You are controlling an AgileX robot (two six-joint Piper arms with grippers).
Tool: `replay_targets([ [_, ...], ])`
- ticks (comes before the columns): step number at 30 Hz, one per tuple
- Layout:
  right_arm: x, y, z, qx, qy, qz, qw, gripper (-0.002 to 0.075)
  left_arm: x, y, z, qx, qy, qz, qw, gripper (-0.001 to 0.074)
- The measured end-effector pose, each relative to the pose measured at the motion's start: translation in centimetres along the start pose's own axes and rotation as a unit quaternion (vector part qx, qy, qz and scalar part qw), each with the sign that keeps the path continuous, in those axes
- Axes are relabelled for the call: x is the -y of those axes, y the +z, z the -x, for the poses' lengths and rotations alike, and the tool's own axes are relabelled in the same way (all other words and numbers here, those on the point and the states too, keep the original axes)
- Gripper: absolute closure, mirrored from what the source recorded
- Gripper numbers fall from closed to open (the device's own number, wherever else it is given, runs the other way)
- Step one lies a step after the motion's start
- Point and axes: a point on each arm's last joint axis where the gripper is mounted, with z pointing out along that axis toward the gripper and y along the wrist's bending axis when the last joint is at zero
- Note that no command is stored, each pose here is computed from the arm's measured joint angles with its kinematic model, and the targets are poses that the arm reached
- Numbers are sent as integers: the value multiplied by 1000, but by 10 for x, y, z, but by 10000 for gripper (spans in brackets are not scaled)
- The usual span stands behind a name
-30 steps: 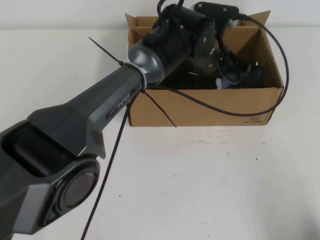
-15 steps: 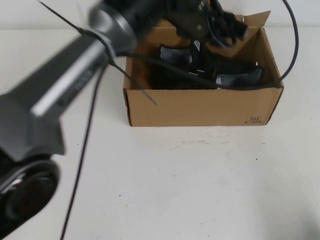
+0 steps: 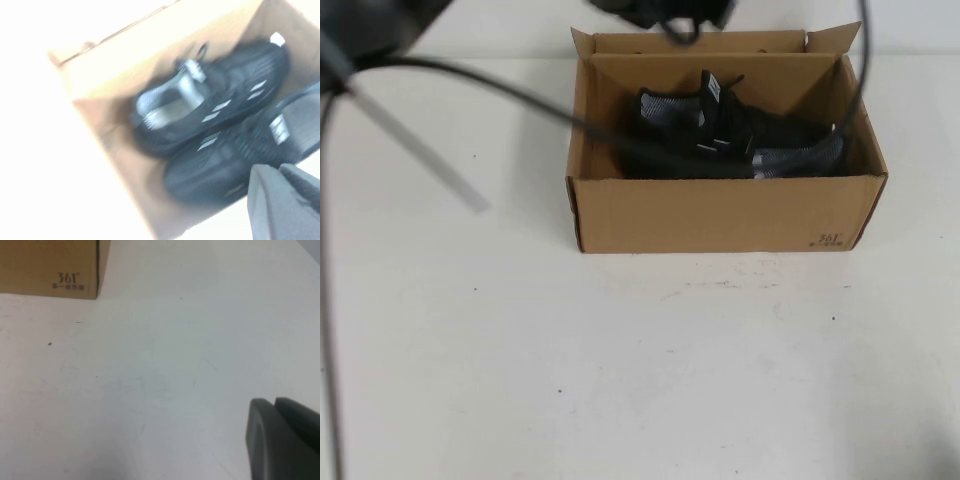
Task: Put shoes into padded shoe box
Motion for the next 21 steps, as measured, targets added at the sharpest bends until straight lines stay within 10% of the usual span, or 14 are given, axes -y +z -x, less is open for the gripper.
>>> replay_targets([
  [21, 0, 0, 0, 0, 0, 0, 1000, 734, -33, -89, -184, 41, -37, 32, 998, 737],
])
